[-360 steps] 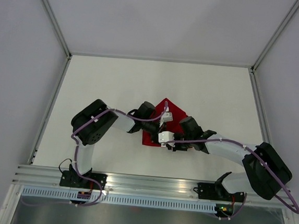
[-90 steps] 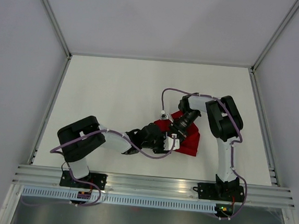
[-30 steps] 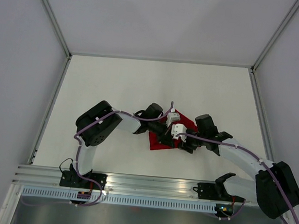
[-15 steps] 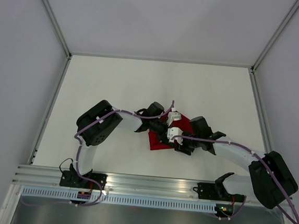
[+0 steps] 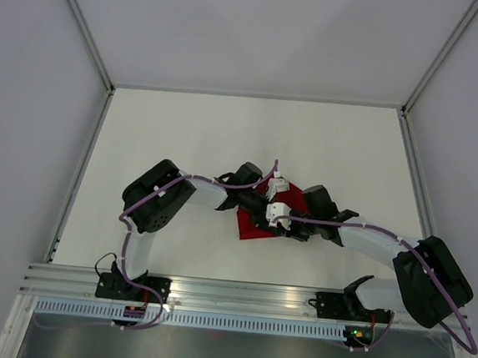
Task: Fold the napkin, place the utensils inside, and roll it up
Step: Roll the napkin with the utensil
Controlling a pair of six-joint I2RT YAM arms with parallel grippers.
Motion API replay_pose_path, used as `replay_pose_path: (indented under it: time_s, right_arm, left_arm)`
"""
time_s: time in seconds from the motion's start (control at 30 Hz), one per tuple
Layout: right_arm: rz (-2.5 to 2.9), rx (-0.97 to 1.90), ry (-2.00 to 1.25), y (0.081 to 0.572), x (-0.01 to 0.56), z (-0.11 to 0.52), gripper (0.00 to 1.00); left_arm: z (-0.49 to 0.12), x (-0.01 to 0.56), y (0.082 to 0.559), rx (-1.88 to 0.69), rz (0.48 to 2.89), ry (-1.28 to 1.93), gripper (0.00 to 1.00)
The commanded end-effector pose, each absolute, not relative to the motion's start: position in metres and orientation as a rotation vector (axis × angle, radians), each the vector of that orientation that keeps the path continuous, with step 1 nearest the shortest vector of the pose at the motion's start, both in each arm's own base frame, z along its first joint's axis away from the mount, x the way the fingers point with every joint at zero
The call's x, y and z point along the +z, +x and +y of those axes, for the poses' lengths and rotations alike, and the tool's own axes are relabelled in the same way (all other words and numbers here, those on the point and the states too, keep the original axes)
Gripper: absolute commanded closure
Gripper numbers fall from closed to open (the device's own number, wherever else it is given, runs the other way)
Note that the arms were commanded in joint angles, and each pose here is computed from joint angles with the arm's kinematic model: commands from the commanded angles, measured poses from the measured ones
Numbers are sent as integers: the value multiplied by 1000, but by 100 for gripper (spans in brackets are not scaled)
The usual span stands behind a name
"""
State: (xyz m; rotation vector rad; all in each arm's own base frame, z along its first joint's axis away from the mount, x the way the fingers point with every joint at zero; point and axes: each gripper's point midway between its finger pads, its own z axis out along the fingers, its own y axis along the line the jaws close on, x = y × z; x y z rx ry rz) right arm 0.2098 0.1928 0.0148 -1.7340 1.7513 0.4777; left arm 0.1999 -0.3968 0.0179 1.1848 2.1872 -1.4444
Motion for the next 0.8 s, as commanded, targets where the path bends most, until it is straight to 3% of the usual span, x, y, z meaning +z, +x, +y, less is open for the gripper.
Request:
replay_pose_path:
  time_s: [0.0,0.23,0.47,0.77]
  right_arm:
    - [1786,514,-1763,200,2,191,72]
    - [1838,591,-1817,193,-2,192,89]
    - [1900,691,-1854,183,-6,193,93]
    - [1981,824,-1856,185,-7,193,94]
  left_arm:
    - [-379,-10,195,-1360,2392,1095,86]
    - [-379,12,201,-1352,2318,1064,73]
    - [-380,51,216,-1307,2176,984,63]
    - [-363,93,244,-1129,2036,826,59]
